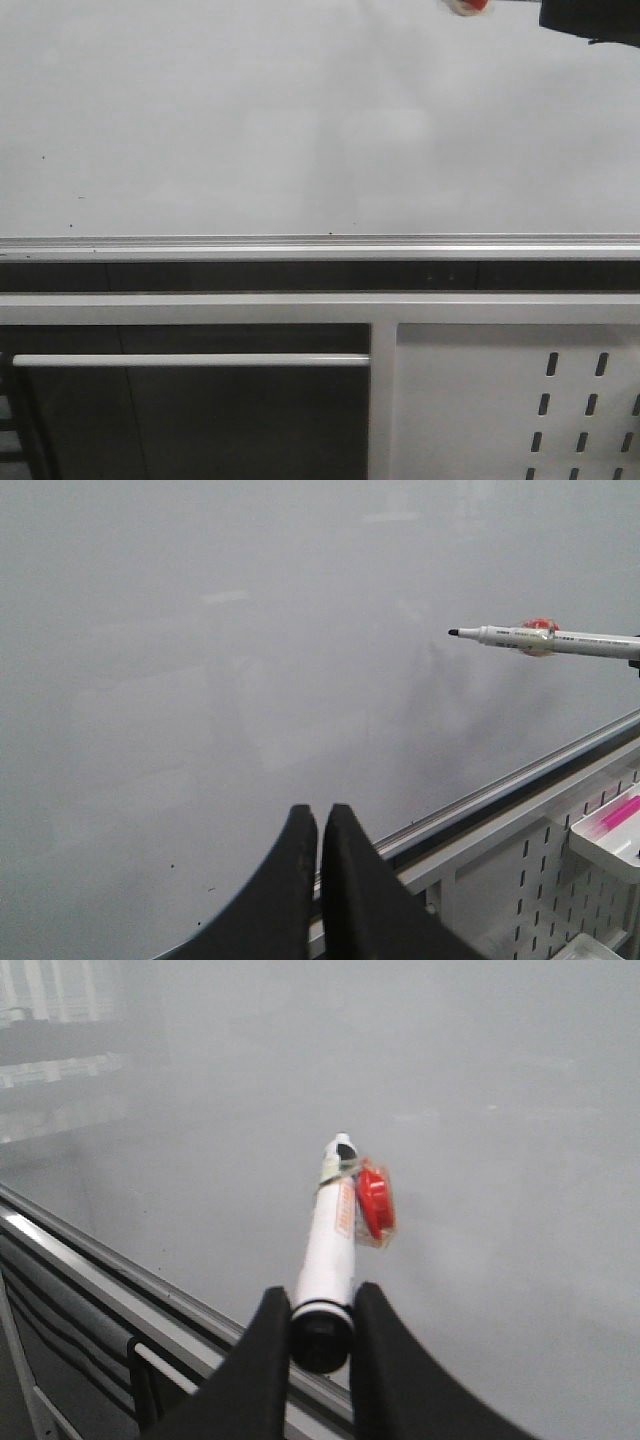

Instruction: Write number 1 on whiteboard

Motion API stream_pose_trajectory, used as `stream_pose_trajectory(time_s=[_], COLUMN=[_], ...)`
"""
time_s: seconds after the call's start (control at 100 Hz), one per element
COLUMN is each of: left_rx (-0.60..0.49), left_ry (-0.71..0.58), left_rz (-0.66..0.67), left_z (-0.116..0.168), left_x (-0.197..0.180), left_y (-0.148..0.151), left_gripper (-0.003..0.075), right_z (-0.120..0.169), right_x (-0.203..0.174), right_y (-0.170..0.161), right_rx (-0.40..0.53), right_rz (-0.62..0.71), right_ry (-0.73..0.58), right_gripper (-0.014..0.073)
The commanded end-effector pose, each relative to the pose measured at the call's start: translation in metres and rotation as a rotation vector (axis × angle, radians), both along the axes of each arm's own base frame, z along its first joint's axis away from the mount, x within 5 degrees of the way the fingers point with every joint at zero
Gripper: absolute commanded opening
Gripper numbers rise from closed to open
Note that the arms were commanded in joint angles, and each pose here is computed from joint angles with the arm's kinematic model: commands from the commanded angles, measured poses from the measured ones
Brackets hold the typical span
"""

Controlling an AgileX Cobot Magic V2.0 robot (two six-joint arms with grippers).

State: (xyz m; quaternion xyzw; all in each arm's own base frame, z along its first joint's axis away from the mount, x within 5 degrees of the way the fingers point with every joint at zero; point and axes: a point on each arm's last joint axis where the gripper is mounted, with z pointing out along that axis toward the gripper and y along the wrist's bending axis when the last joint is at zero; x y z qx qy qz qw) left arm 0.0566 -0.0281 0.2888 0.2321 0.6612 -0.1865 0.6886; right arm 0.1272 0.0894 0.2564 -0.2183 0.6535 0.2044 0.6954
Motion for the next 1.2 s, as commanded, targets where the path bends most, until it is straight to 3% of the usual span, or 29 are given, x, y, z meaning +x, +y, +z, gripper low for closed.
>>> stream_pose_trajectory(time_s=[0.0, 1.19], left_rx=[-0.025, -0.025], left_ry=[-0.038, -0.038], left_rz=[-0.032, -0.032], left_z=[0.0111, 0.0111], left_x=[-0.0022, -0.0022], left_y=[-0.0019, -0.0019], left_gripper=[-0.0018, -0.0018], right_z=[0.0195, 0.0191], right_x=[0.0021, 0.006], right_y=[0.0005, -0.0044], right_rx=[0.066, 0.075], right_rz=[-0.012, -0.08], right_ry=[-0.11, -0.102], right_gripper=[-0.0051, -0.0051])
